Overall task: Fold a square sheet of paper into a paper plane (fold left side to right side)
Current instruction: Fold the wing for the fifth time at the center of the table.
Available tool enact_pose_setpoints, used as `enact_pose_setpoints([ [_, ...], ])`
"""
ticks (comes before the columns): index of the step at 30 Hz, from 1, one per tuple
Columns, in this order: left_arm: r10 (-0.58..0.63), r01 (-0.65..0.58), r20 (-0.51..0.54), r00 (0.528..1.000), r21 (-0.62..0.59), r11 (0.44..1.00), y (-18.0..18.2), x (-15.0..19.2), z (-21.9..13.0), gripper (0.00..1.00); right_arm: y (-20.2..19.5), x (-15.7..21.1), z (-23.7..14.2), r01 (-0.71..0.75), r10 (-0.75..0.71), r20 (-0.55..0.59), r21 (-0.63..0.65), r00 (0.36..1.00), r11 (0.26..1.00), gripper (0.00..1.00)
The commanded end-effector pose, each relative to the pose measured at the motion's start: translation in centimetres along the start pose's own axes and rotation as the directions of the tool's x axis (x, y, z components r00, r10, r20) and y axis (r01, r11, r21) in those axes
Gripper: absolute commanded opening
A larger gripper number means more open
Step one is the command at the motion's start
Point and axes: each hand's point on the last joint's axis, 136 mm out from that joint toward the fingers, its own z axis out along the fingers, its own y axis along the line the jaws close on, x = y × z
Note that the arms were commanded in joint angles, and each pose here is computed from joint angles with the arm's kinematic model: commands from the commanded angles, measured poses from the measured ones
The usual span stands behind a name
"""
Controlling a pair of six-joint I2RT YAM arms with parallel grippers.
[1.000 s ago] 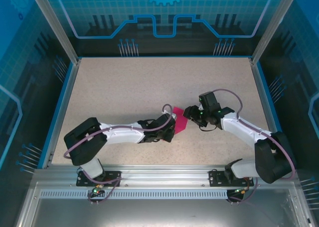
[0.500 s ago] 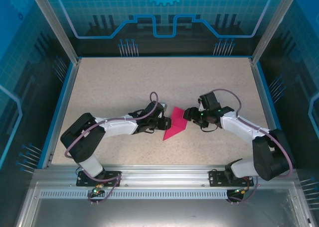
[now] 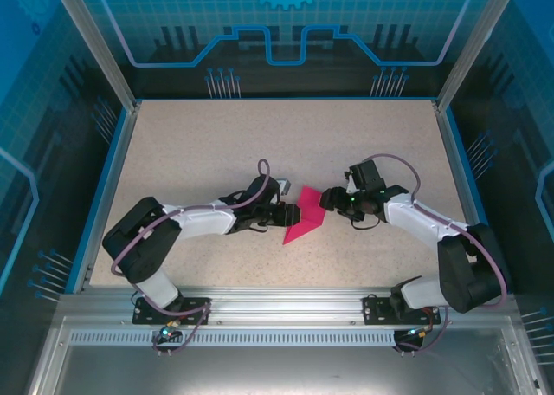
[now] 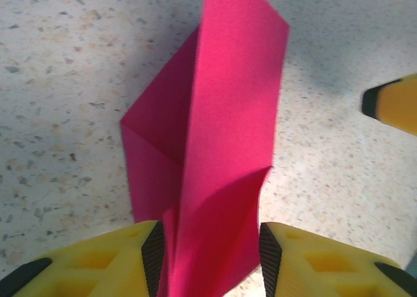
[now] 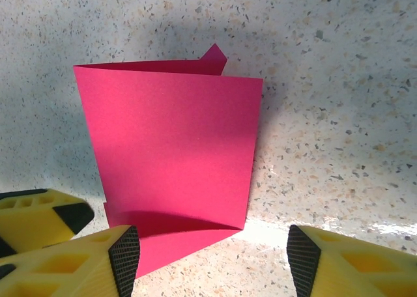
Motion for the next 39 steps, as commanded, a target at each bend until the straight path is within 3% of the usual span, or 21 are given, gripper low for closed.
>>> enact_pose_setpoints([
  [1, 0.007, -0.006, -0.013, 1.0, 0.059, 0.998, -1.0, 0.0, -0.5, 0.49, -0.7, 0.5, 0.1, 0.005, -0.005, -0.023, 0.007, 1.0, 1.0, 0.67],
  [11, 0.005, -0.007, -0.059, 0.998, -0.029, 1.0, 1.4, 0.8, 1.9, 0.48, -0.7, 0.6, 0.2, 0.037, -0.038, -0.037, -0.007, 0.999, 0.999, 0.74],
  [20, -0.024, 0.023, -0.057, 0.998, -0.018, 1.0, 2.3, 0.5, 1.9, 0.23, 0.4, -0.3, 1.1, 0.142, -0.15, -0.063, -0.12, 0.987, 0.983, 0.72],
  [27, -0.087, 0.093, -0.065, 0.994, 0.083, 0.992, 2.4, 0.3, 2.0, 0.09, 1.1, -1.4, 2.3, 0.132, -0.156, -0.077, -0.248, 0.985, 0.96, 0.7],
  [39, -0.213, 0.232, -0.104, 0.971, 0.223, 0.947, 1.6, -0.9, 0.3, 0.02, 1.9, -2.1, 4.2, 0.037, -0.095, -0.154, -0.347, 0.983, 0.937, 0.69],
])
